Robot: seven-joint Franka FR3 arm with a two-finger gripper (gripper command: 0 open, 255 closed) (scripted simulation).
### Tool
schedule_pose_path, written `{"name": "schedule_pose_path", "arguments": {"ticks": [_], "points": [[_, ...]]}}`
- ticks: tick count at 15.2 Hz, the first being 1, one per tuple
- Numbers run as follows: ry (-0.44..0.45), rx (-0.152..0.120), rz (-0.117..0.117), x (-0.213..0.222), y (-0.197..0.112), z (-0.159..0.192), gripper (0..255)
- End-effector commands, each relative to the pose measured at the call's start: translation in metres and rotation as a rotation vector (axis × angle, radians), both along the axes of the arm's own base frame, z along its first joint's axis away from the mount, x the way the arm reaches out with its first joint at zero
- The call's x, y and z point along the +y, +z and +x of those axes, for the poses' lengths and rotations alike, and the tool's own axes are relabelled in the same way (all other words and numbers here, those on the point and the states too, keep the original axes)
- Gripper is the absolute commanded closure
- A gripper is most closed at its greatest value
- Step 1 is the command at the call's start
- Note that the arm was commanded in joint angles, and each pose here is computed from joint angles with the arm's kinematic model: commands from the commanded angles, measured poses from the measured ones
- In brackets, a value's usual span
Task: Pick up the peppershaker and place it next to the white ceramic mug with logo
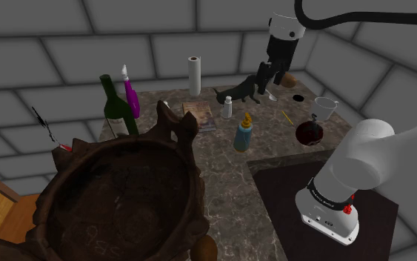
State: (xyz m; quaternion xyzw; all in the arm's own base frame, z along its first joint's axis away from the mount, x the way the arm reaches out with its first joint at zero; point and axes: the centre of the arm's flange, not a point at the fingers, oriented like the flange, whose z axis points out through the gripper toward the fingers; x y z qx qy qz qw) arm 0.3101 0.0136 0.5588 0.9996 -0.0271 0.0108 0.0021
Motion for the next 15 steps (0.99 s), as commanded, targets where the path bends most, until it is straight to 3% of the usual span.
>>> {"name": "schedule_pose_path", "arguments": {"ticks": [1,15], "points": [[0.0,0.0,0.0,0.0,0.0,0.0,0],[0.037,0.003,-0.061,-0.042,-0.108,0.141,0]]}}
